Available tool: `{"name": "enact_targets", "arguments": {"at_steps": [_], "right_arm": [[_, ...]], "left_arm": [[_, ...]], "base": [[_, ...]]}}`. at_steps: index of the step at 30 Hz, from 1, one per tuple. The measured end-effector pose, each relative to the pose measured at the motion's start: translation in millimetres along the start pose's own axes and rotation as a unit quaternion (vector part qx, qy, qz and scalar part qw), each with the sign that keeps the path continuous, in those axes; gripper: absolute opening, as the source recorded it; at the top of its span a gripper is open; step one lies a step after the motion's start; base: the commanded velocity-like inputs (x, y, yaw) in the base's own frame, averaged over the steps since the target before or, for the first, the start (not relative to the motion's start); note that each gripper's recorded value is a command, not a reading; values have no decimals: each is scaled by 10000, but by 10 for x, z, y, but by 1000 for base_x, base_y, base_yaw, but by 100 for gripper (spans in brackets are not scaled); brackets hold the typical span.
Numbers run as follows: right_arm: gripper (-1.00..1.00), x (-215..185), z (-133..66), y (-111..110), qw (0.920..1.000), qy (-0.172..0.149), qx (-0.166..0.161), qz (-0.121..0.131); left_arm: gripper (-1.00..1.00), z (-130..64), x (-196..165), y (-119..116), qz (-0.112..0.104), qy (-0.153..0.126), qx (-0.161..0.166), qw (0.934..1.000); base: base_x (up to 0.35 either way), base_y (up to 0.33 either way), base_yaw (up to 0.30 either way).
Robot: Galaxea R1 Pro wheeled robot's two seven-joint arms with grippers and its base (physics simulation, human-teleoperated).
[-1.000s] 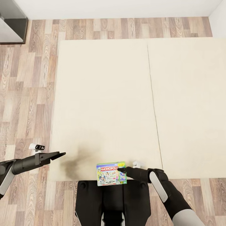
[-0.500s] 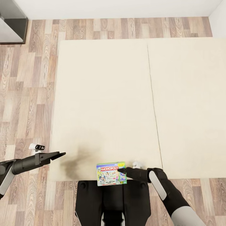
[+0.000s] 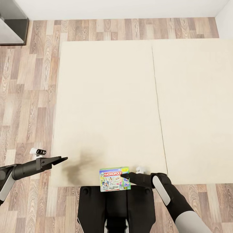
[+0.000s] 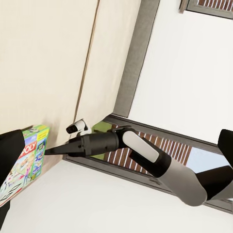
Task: Put all the toys in the child's room - the three board games (two on the bed and one on the table), the two jigsaw puzzles on the table, and the tennis ball on the table - inside the toy box on the table in the child's room.
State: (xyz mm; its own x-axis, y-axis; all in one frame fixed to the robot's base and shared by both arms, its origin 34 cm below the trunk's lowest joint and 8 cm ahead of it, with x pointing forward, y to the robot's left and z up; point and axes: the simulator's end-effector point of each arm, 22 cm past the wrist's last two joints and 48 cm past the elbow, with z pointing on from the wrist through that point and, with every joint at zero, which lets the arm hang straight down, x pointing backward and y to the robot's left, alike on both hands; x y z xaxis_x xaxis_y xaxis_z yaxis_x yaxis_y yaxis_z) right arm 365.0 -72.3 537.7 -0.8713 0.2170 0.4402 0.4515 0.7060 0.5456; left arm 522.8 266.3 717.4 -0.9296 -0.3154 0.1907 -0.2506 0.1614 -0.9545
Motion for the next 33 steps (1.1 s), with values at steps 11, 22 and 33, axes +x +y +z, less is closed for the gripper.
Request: {"name": "enact_targets", "arguments": {"at_steps": [11,22,33], "right_arm": [[100,23,24,2,10000,24,17,-9],[100,48,39,-30,10000,54,47,12],[100,47,40,-29,10000,53,44,10]], "left_arm": [[100,0,0,1,0,0,-3,10000],[100,0,0,2,0,0,-4,10000],[100,0,0,1,0,0,-4,10000]], "base": [[0,0,0],[0,0,0],[0,0,0]]}}
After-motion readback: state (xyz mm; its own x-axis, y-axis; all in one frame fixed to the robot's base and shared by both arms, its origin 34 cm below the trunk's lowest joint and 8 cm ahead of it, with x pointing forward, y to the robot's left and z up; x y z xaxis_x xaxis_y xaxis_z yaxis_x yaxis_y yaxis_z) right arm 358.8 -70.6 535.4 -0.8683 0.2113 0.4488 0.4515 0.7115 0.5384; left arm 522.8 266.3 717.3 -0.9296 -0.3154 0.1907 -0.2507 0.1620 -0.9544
